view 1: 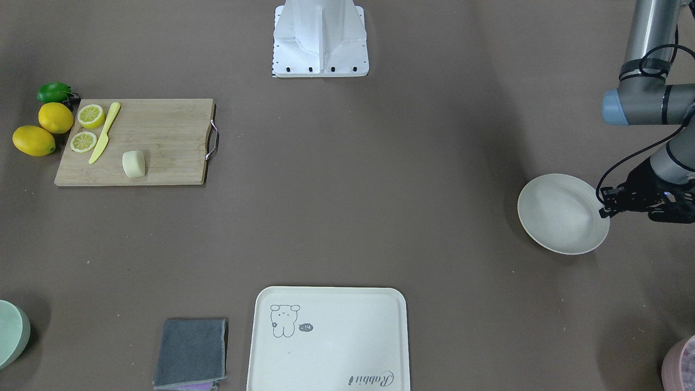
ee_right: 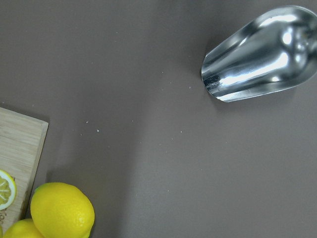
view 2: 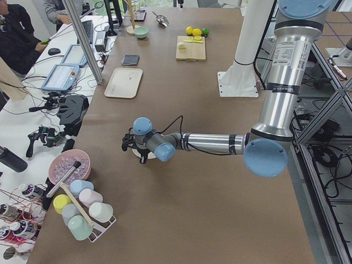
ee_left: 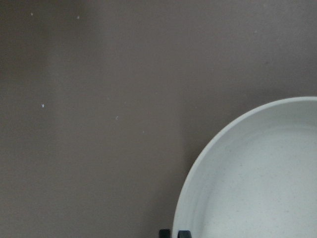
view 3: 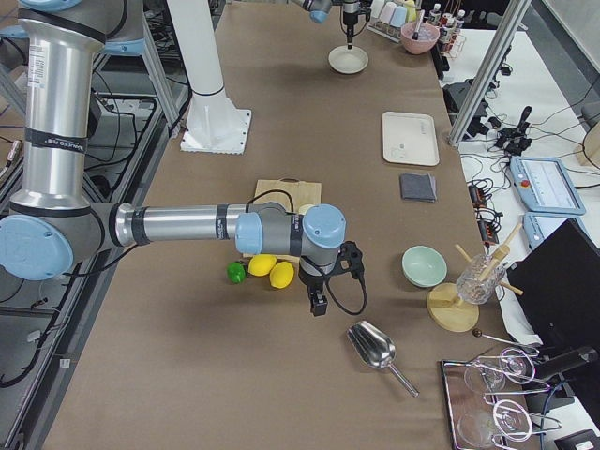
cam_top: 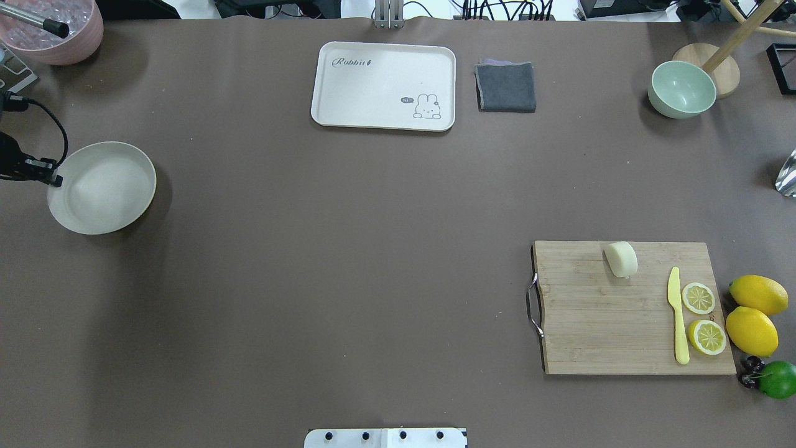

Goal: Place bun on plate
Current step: 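Grip the round white plate rim with the left gripper and drag it inward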

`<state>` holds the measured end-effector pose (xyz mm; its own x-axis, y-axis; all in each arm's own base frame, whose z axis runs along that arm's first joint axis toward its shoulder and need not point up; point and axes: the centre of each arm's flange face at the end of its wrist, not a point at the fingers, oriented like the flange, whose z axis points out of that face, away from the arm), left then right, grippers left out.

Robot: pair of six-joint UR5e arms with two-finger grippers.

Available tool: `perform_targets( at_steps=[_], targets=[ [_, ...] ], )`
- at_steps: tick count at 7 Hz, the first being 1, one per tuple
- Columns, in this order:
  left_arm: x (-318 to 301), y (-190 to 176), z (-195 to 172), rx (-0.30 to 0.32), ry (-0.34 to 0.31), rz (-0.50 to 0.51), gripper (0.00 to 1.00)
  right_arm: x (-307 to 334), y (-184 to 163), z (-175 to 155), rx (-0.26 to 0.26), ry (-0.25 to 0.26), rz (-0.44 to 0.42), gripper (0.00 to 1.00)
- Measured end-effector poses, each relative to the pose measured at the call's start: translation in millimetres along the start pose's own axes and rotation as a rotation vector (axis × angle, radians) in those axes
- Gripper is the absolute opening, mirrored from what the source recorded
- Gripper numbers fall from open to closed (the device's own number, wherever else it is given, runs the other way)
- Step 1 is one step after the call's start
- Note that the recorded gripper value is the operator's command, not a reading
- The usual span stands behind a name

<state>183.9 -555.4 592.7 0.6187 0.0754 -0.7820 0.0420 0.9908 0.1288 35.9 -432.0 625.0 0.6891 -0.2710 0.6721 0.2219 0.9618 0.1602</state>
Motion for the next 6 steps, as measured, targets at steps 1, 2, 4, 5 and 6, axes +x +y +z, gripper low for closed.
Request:
perform_targets(
  at_steps=[1,2,4,5,6],
  targets=[
    [41.8,-3.6,-29.0,0.006,0.083,-0.021,0.00,-5.0,-3.3,-5.0,0.012,-0.005,0.018,1.00],
    [96.7,-1.2,-53.2,0.016,0.149,-0.060,0.00,-13.5,-7.1,-12.0,0.029,-0.019,0.054,1.00],
    [199.5,20.6,-77.1,0.057,0.218,-0.137,0.00,-43.9,-21.5,-22.1,0.048,-0.032,0.060,1.00],
    [231.4,33.2,-78.1,0.090,0.216,-0.169,0.00,-72.8,-36.6,-24.2,0.049,-0.039,0.067,1.00],
    [268.4,45.8,-66.4,0.085,0.201,-0.187,0.00,-110.5,-52.6,-23.7,0.044,-0.047,0.080,1.00]
  ],
)
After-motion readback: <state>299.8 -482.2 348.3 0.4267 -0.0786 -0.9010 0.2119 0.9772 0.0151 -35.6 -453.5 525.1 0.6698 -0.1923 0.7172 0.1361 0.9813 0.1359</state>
